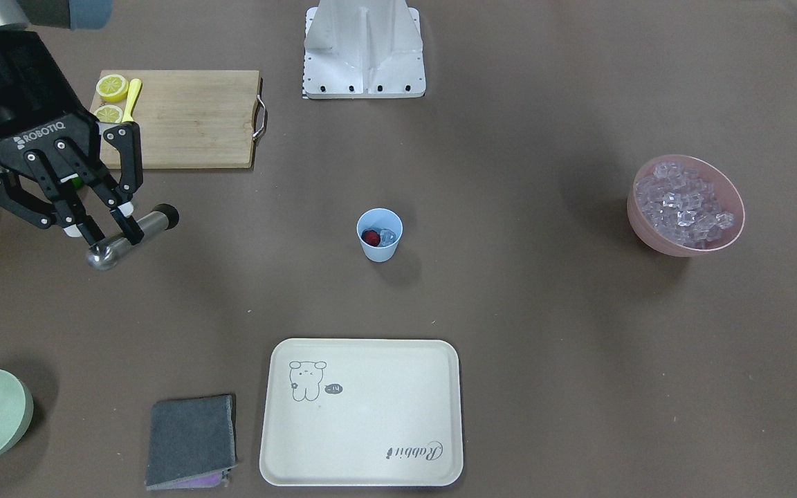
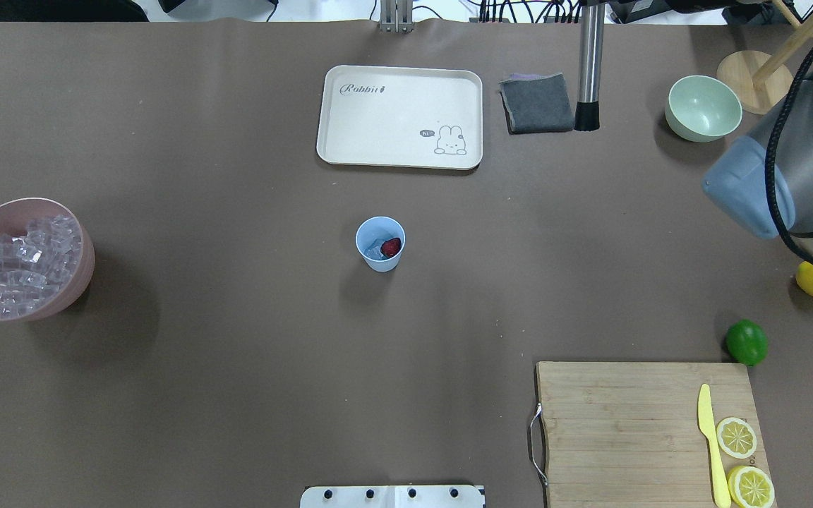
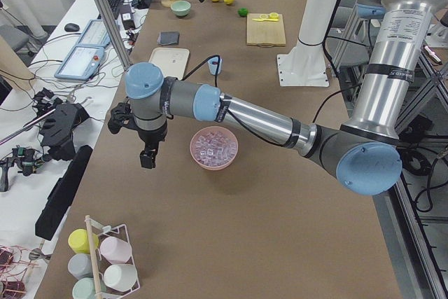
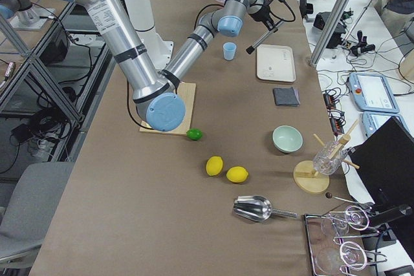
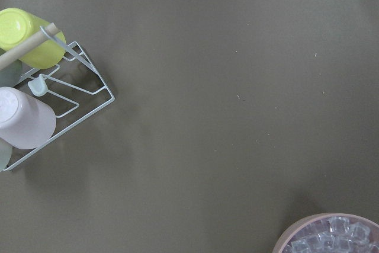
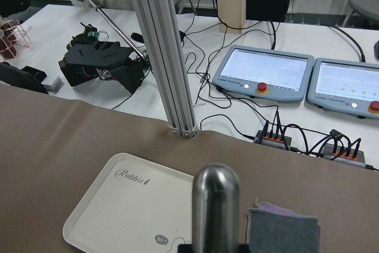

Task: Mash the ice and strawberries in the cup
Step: 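Carry the upright pestle with the right gripper over the light-blue cup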

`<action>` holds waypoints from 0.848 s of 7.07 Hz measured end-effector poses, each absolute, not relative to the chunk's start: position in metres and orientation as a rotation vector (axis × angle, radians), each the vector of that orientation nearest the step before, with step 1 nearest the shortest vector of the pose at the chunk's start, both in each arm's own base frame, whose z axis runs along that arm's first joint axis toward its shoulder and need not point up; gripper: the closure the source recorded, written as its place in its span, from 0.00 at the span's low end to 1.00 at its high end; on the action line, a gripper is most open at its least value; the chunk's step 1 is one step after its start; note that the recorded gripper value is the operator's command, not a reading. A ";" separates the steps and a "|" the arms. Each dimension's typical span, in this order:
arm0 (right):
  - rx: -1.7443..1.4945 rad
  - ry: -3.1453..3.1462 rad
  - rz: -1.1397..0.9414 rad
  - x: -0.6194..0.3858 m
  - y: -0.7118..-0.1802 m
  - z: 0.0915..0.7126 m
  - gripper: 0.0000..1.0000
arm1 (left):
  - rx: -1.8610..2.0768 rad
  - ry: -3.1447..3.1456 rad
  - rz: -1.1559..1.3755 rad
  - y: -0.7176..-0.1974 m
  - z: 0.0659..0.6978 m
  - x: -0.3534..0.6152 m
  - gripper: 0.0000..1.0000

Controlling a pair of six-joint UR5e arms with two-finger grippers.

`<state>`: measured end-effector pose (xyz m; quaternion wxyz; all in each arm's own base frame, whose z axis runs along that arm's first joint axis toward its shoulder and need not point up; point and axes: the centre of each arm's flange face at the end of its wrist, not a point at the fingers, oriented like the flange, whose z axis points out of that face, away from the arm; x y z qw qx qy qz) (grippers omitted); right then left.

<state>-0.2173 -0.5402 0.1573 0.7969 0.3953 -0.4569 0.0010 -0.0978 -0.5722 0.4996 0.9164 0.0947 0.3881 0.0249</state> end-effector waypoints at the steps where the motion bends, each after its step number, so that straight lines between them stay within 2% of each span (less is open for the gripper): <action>1: 0.913 -0.989 0.024 -0.229 -0.533 0.152 1.00 | 0.186 0.802 0.046 -0.570 0.505 -0.098 0.03; 6: 1.152 -1.014 0.149 -0.327 -0.477 0.132 1.00 | 0.160 0.816 0.033 -0.568 0.519 -0.098 0.03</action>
